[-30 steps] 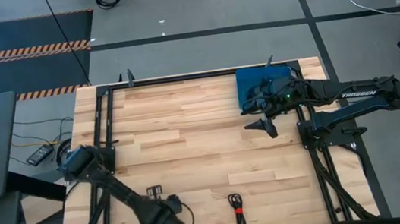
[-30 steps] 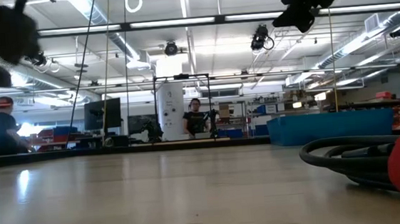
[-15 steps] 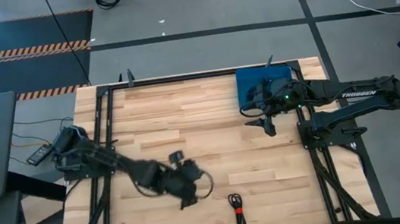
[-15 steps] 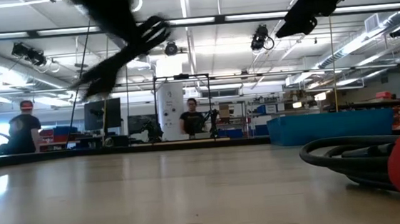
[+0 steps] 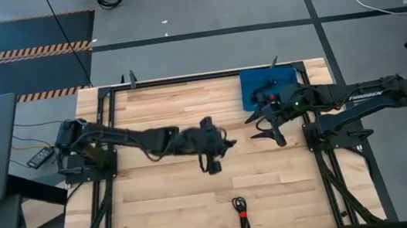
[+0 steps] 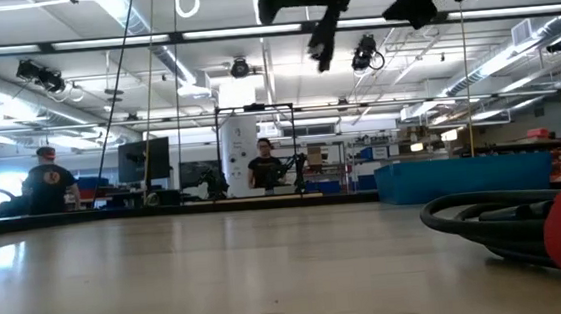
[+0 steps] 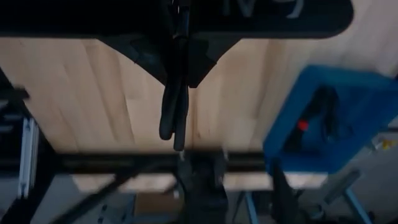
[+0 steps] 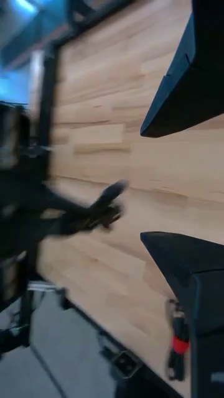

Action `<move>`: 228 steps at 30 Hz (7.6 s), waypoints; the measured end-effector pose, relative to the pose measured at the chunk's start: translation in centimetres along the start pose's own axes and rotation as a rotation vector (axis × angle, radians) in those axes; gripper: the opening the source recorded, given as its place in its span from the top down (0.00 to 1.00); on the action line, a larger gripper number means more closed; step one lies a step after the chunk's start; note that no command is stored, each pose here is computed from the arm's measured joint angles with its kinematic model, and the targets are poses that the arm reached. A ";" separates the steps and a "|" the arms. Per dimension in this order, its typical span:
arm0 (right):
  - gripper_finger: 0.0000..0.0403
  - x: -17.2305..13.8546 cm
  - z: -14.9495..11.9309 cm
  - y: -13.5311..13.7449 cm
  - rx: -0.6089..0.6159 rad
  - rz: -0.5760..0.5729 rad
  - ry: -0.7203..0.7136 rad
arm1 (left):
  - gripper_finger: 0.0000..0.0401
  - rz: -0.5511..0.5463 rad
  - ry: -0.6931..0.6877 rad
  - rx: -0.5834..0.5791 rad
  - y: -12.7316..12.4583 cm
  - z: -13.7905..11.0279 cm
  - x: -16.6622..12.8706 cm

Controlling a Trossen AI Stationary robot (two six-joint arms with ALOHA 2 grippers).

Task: Pick and place USB-C Cables
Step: Put the black charger cable into the blue bin

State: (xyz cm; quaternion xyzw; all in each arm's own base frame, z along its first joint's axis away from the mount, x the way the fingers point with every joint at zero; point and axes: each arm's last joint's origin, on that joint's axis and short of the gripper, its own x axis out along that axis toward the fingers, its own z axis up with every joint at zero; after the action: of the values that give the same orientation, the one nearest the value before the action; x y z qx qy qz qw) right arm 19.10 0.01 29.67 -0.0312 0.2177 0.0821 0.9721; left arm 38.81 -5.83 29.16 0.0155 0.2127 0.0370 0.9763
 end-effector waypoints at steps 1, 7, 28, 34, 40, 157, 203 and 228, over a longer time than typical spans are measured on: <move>0.34 0.0 0.3 0.1 -0.007 0.000 -0.029 | 0.94 -0.006 -0.017 0.002 0.6 0.2 0.1; 0.37 0.0 1.8 0.2 -0.049 -0.044 -0.180 | 0.94 -0.027 -0.047 -0.018 3.1 0.5 0.9; 0.52 4.0 1.7 -0.5 -0.065 -0.113 -0.160 | 0.92 -0.020 -0.064 0.021 4.2 0.7 1.0; 0.91 4.0 1.4 -0.5 -0.099 -0.144 -0.120 | 0.90 -0.006 -0.058 0.019 4.3 0.6 1.1; 0.96 4.0 1.0 -0.6 -0.105 -0.175 -0.073 | 0.77 0.049 -0.048 0.017 4.4 0.5 1.1; 0.37 0.2 -2.1 4.7 0.145 0.197 0.263 | 0.54 -0.341 0.218 0.073 -10.2 -8.8 5.5; 0.39 13.4 -7.0 18.8 -0.762 0.310 0.121 | 0.54 0.091 0.508 -0.015 -6.9 -7.4 -1.3; 0.45 18.2 -10.5 20.0 -0.952 0.368 0.267 | 0.54 0.013 0.305 -0.408 -9.9 -5.3 -2.2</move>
State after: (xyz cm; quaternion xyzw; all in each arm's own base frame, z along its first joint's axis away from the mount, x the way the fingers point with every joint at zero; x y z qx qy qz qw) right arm 27.48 21.34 11.90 -0.4406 0.2803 0.3367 0.7835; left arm 35.26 -15.79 24.85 -0.1861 0.3456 0.0873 0.9156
